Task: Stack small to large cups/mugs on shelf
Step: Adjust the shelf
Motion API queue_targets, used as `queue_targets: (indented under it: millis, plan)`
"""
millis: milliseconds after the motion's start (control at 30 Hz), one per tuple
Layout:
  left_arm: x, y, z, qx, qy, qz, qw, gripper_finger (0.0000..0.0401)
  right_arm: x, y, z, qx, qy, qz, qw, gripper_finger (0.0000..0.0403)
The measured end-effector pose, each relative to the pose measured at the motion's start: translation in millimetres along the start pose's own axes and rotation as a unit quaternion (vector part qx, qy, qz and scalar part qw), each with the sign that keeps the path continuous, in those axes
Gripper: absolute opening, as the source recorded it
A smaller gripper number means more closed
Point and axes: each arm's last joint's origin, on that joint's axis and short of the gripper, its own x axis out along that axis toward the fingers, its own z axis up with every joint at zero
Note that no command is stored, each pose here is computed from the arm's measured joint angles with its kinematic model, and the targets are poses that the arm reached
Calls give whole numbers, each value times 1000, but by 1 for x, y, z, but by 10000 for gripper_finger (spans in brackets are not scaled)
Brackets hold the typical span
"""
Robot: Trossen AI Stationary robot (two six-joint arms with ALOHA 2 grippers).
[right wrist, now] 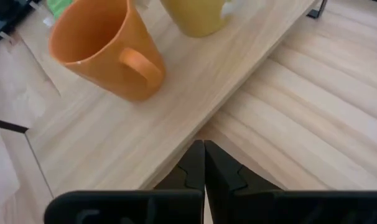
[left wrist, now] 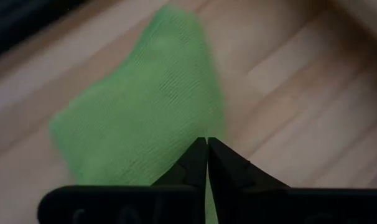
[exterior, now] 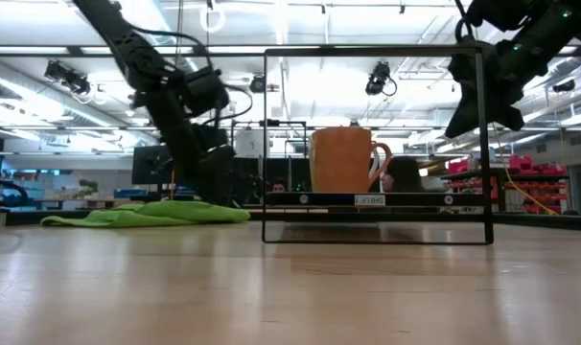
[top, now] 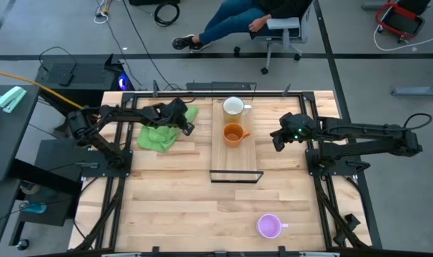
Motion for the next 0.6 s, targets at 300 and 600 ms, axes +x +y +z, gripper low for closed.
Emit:
queue_targets:
  millis: [300,600]
  plan:
    - [-1,-7,-20,-32,20,-50,998,13,0,-2,-12,12,57,-26,998,7]
    - [-11,-49,-22,-21,-68,-150,986,26,15,8,-39,17,72,22,997,7]
